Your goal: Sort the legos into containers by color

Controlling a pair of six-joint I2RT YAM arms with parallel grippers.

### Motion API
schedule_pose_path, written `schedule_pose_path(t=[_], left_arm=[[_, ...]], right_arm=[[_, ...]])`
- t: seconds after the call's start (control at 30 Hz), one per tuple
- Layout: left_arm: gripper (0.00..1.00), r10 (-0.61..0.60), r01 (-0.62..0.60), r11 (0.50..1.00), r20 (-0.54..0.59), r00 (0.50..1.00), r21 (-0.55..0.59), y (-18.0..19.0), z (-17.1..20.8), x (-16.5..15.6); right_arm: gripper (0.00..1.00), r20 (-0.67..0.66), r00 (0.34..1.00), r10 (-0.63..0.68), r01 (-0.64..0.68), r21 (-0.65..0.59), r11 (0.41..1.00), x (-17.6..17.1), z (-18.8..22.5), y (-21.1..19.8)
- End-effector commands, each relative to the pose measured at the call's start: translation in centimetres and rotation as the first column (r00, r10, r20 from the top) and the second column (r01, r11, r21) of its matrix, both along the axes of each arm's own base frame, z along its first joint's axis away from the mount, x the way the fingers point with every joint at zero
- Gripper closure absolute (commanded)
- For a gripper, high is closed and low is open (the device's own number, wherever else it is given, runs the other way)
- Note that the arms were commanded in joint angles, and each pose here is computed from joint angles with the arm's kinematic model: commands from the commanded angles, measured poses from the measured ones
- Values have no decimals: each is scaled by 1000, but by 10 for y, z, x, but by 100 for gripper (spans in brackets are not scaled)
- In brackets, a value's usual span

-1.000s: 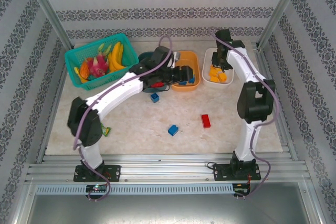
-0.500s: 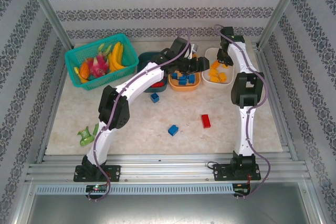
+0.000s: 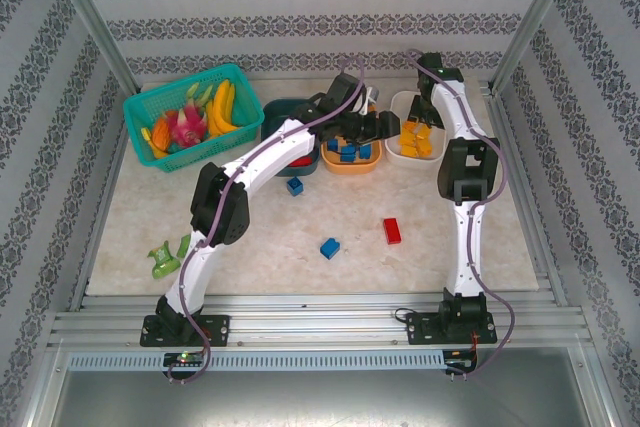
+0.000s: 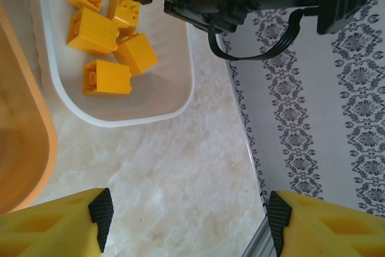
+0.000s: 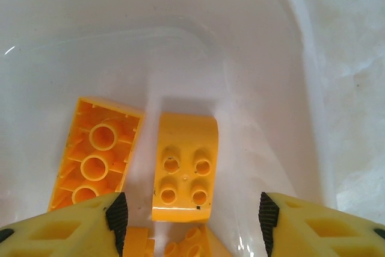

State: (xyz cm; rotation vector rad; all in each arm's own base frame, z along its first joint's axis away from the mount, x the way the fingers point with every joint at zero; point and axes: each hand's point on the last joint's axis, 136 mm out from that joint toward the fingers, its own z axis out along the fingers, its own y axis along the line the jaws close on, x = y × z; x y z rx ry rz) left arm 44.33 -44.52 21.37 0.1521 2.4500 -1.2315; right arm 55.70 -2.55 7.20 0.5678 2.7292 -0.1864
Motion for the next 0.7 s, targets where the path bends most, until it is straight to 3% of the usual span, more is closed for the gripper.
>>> schedule_pose_path(t=[0.0,0.17,0.27,0.43,0.67], left_arm=[[29,-47,47,999,20,999,3,-7,30,-28],[27,-29,33,996,-41,999,83,5,19,-50],[26,45,-20,986,-152,987,163,20,-3,-63],[26,125,-34,964,-337,933,265,27,-36,-98],[27,184,-8,929,-446,876,369,17,-75,-138]], right_arm=[[38,99,995,1,0,-9,1000,-1,56,11],[38,215,977,-13,9,20,1000,-24,113,20],[38,255,966,-29,9,78,997,-58,135,27],[37,238,970,-55,-1,231,973,-151,134,48],[32,218,976,13,-77,285,955,-297,138,70]])
